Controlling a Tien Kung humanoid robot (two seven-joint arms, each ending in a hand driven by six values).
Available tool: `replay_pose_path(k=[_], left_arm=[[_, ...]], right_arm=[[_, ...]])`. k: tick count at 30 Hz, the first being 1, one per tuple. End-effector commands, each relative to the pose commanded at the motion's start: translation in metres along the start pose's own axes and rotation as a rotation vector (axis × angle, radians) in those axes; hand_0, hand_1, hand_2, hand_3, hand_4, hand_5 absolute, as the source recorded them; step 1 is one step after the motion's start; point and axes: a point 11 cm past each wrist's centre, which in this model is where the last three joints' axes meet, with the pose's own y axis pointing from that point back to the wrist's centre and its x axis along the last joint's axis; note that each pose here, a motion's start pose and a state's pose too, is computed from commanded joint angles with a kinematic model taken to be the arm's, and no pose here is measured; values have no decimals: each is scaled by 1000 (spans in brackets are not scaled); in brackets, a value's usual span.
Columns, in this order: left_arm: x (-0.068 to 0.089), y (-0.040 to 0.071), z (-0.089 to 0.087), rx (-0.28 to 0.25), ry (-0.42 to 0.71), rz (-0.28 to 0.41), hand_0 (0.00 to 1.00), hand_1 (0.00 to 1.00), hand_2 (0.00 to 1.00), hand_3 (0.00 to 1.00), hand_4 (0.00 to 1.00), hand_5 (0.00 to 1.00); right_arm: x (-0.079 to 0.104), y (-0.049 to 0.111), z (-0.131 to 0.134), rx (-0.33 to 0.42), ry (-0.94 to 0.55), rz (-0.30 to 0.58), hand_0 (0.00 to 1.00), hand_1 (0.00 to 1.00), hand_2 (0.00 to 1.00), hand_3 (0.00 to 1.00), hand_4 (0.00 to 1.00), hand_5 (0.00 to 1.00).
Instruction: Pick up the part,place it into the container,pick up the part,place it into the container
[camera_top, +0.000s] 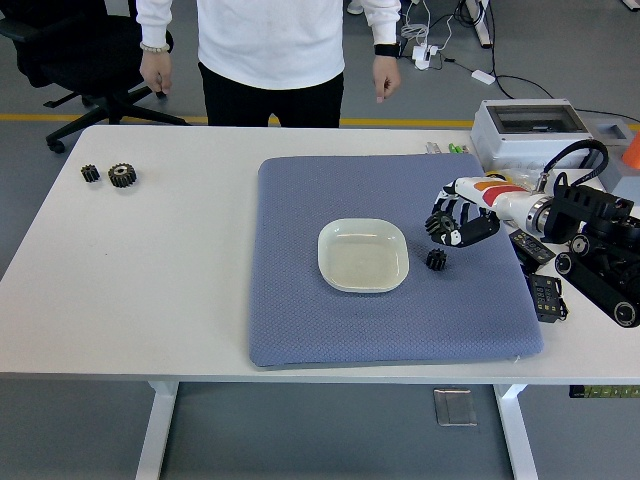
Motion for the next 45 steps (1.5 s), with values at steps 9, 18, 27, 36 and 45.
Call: replay_pose_path(k=[9,18,27,36,45], left_arm=[[0,0,-1,2,-8,0,661,633,735,622,723,622],[-1,0,1,-4,-9,1,659,629,734,622,725,622],[0,0,4,-13,1,10,659,628,733,619,727,625],[0,0,5,-16,7,13,656,626,731,615,726,626],[1,0,4,-13,8,15,656,625,732,614,726,625]], right_arm=[[-9,-10,-61,148,-52,-15,203,411,513,547,702,263],[-34,-20,-85,147,31,-131,271,467,703,904,845,313],[-31,-20,-85,164,29,-128,288,485,797,998,948,330],[-14,-17,-73,146,23,-89,304,519,870,998,998,357],[17,-7,-28,29,67,-22,305,508,817,998,998,358]])
